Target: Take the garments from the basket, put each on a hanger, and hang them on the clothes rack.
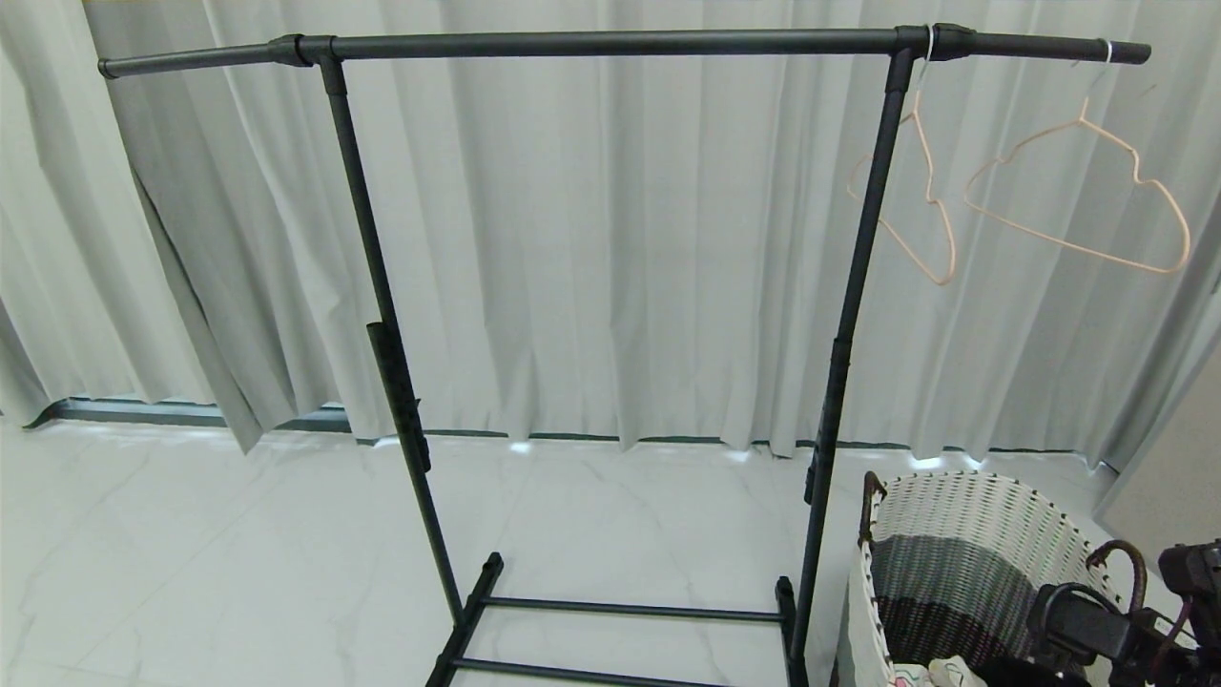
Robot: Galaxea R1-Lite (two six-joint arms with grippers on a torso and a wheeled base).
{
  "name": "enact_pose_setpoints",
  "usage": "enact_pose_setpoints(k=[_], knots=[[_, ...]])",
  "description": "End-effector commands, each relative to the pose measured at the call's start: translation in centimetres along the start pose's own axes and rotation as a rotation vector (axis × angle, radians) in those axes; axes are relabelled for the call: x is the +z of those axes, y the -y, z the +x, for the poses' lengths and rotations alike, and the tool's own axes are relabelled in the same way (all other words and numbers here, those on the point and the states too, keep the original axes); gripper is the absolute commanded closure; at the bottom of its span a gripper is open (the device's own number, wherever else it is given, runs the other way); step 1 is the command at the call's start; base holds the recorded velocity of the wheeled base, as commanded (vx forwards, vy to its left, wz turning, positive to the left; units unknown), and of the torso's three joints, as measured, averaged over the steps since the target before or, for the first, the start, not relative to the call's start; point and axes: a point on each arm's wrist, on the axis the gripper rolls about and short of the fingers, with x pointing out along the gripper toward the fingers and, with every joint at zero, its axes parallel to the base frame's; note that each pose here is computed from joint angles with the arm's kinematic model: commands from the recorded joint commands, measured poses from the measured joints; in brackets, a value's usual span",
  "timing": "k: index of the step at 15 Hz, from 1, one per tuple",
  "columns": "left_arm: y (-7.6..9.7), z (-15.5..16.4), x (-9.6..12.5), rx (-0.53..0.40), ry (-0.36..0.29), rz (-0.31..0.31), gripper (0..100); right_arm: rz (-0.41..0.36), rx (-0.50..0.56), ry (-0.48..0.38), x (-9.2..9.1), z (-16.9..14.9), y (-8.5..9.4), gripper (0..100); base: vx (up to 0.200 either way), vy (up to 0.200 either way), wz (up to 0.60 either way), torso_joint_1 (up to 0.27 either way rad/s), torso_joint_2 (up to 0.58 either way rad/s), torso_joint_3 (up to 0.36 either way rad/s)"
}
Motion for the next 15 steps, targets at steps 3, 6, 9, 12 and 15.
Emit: enact_pose_setpoints(k=[3, 6, 9, 12, 15], knots=[[0.0, 0.0, 0.0, 0.001, 0.0, 0.0, 0, -0.004, 0.026, -0.036, -0.3, 0.8, -0.2, 0, 0.0, 0.0, 0.0, 0.0, 0.0, 0.0], [0.0, 0.0, 0.0, 0.001, 0.0, 0.0, 0, 0.003, 0.008, -0.025, -0.2, 0.8, 0.0, 0, 0.0, 0.0, 0.0, 0.0, 0.0, 0.0], [0.0, 0.0, 0.0, 0.001, 0.0, 0.0, 0, 0.01, -0.026, -0.01, -0.1, 0.7, 0.3, 100, 0.0, 0.0, 0.0, 0.0, 0.0, 0.0], [0.0, 0.0, 0.0, 0.001, 0.0, 0.0, 0, 0.015, -0.091, -0.003, -0.8, -1.0, -0.3, 100, 0.0, 0.0, 0.0, 0.0, 0.0, 0.0], [0.0, 0.0, 0.0, 0.001, 0.0, 0.0, 0, 0.043, -0.175, 0.066, -1.7, -3.4, -0.7, 100, 0.0, 0.0, 0.0, 0.0, 0.0, 0.0]])
